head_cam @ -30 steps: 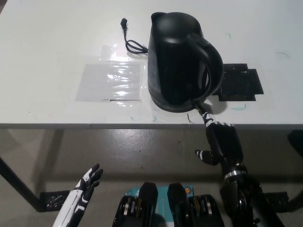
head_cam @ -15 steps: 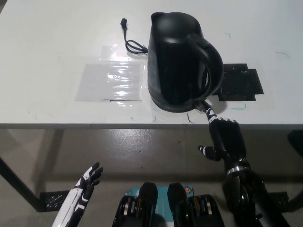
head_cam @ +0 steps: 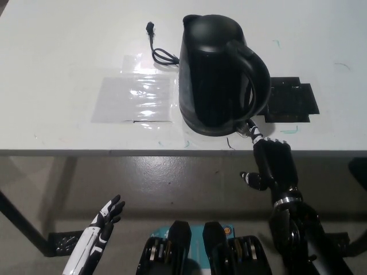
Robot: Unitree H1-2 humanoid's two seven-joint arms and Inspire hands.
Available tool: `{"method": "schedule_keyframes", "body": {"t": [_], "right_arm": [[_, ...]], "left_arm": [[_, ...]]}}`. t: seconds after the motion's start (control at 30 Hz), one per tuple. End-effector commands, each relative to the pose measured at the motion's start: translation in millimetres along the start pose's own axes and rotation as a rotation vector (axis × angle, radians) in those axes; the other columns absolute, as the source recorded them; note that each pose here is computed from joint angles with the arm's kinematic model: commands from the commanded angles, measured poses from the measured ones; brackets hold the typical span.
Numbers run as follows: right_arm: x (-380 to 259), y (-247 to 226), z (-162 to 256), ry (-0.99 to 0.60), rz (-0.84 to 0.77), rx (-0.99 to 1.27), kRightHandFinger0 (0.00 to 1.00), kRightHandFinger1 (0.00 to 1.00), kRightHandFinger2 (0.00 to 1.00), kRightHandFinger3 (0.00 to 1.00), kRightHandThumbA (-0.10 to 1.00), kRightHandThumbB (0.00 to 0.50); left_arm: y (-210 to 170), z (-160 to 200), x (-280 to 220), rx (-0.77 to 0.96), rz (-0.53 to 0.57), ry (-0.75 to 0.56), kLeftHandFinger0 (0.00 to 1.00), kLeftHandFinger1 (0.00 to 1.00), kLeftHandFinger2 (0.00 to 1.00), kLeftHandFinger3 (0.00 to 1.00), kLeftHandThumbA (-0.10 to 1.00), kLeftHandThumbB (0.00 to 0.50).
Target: A kettle is kept at the center of the table close to the robot and the robot uses its right index finger to press downwards on the transparent start boiling button
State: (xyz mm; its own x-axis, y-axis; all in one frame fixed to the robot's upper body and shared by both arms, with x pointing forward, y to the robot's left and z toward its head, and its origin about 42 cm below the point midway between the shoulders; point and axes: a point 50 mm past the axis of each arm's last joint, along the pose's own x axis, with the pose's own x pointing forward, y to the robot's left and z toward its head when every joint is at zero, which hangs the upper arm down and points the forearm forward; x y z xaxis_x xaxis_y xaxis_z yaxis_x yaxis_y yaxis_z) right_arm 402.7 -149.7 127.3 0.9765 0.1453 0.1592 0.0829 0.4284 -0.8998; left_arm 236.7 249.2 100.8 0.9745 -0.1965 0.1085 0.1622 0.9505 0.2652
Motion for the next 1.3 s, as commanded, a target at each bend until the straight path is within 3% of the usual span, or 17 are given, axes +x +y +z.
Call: {"method": "schedule_keyframes", "body": {"t": [0.0, 0.9, 1.07, 1.23, 1.27], "right_arm": [[17.7, -11.9, 15.7, -0.04, -0.05, 0.012, 0.0, 0.0, 0.0, 1.0, 1.0, 0.23], [6.8, 29.8, 8.8, -0.032, 0.059, -0.023, 0.0, 0.0, 0.0, 1.0, 1.0, 0.234], [5.3, 14.9, 12.5, -0.046, 0.018, -0.006, 0.0, 0.0, 0.0, 1.0, 1.0, 0.226], [0.5, -5.0, 17.5, -0.095, -0.09, 0.02, 0.0, 0.0, 0.0, 1.0, 1.0, 0.252], [-1.1, -14.6, 19.7, -0.123, -0.118, 0.081, 0.1, 0.12, 0.3, 1.0, 1.0, 0.276]], "left_arm": [[5.3, 11.4, 5.4, 0.023, -0.019, -0.061, 1.0, 1.0, 1.0, 1.0, 1.0, 0.322], [6.1, 13.1, 7.8, 0.024, -0.02, -0.073, 1.0, 1.0, 1.0, 1.0, 1.0, 0.33], [6.9, 12.7, 7.1, 0.026, -0.019, -0.067, 1.0, 1.0, 1.0, 1.0, 1.0, 0.333], [5.7, 11.1, 5.4, 0.017, -0.016, -0.067, 1.0, 1.0, 1.0, 1.0, 1.0, 0.325], [5.6, 11.0, 6.1, 0.019, -0.016, -0.066, 1.0, 1.0, 1.0, 1.0, 1.0, 0.331]]}}
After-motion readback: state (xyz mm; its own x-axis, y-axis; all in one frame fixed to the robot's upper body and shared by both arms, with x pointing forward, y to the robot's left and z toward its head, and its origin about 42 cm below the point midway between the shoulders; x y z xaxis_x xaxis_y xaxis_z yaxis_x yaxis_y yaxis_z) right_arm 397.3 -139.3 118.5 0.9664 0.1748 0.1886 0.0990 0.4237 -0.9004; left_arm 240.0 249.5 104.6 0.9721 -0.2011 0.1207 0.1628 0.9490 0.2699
